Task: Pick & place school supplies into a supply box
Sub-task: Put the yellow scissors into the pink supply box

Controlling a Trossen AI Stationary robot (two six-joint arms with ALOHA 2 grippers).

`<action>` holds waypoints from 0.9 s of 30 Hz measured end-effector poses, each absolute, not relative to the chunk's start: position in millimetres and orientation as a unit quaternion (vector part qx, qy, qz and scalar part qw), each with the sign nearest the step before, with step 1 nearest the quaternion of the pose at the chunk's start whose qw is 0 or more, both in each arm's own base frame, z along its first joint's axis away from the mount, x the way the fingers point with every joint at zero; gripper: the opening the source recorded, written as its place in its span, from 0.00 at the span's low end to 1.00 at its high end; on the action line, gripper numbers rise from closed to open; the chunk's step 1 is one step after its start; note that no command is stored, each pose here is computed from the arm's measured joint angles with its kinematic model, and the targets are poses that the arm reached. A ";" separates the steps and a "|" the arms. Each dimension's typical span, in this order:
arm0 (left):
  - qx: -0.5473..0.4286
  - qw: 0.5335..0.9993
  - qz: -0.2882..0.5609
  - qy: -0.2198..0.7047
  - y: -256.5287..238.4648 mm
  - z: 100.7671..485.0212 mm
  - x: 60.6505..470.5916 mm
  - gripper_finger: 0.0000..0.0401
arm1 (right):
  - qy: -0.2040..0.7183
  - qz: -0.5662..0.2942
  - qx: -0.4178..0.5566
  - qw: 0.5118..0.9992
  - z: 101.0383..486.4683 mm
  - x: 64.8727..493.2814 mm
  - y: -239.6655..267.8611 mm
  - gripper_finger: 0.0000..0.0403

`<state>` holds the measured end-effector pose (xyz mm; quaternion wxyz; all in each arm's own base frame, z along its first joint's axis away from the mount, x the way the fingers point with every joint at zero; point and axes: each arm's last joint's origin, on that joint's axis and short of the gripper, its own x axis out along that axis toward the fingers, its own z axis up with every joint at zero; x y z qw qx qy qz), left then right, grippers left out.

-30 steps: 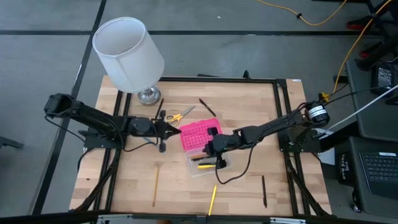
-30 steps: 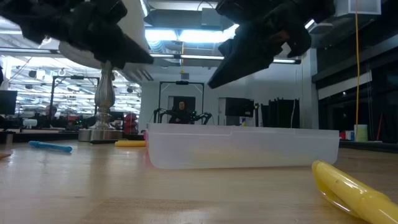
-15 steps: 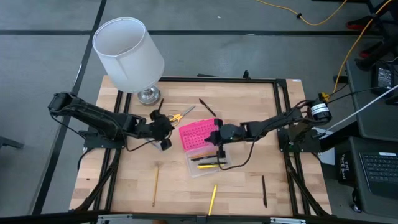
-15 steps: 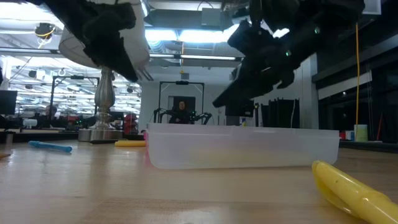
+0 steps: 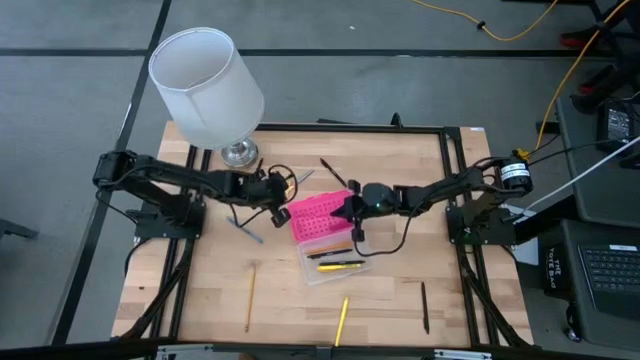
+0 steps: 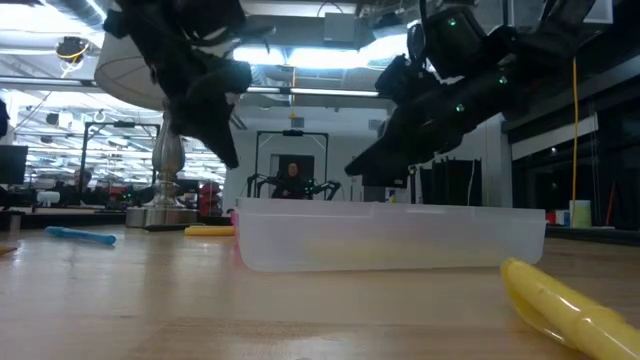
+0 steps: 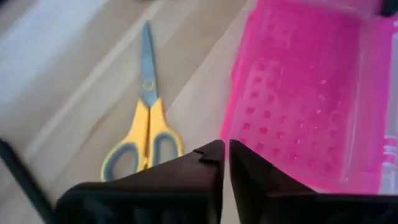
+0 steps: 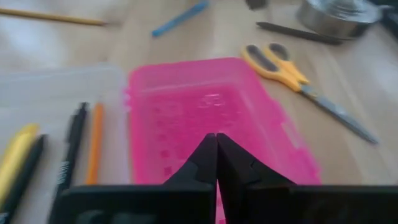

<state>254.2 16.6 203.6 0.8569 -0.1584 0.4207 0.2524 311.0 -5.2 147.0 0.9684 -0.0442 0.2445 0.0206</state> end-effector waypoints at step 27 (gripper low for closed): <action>-0.109 0.803 0.298 0.505 43.1 181.1 247.2 0.39 | 0.241 0.043 -0.038 0.969 147.5 311.1 -9.1 0.07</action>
